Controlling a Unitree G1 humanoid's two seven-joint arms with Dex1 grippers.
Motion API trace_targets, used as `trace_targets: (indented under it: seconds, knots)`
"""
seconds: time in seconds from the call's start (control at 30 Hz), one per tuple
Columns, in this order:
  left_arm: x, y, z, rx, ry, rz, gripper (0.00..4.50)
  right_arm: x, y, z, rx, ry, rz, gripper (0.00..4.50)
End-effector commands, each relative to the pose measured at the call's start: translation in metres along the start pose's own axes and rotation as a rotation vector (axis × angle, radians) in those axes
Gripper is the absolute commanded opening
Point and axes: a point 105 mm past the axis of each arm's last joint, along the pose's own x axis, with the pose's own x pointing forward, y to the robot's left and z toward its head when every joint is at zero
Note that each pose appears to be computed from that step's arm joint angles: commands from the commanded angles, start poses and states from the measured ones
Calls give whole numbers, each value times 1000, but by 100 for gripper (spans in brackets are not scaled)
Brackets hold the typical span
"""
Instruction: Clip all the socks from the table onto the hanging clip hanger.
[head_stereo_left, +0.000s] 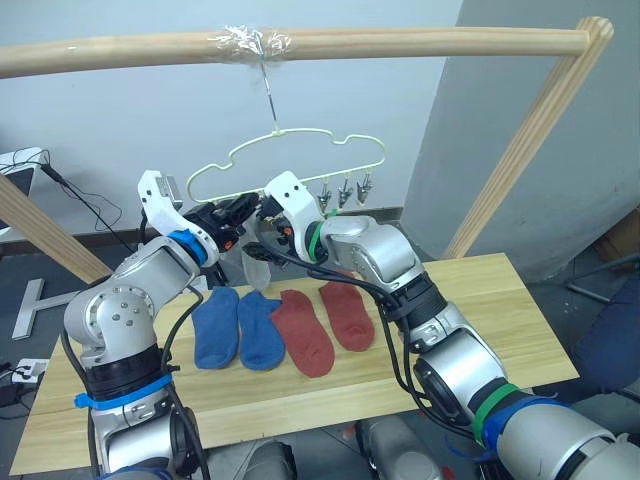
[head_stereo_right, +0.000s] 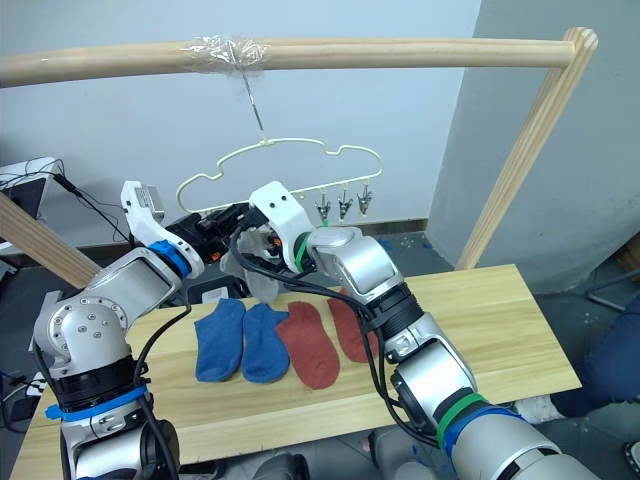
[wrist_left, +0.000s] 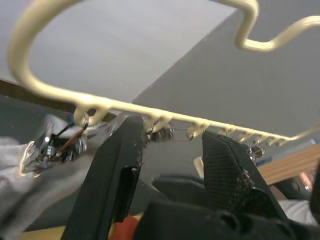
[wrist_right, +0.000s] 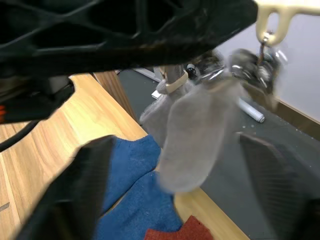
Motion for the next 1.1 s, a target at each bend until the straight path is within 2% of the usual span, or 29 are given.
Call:
trace_targets:
  seconds: [0.03,0.33,0.57,0.7,0.87,1.1]
  knots:
    - [-10,-12,8,121,1,-23,216,-5,13,18,-25,-60,52,447]
    - [-22,-12,3,278,9,-6,216,-47,5,-2,-78,-123,100,447]
    - [-28,-17,8,452,-98,-7,216,-93,1,-16,-130,-180,148,447]
    - [-29,-11,4,461,-93,8,216,-113,-6,-22,-144,-179,152,447]
    - [-33,-7,1,509,-111,21,216,-140,-13,-20,-169,-201,162,447]
    - [-36,-2,-15,491,-103,40,216,-163,-11,0,-183,-265,187,447]
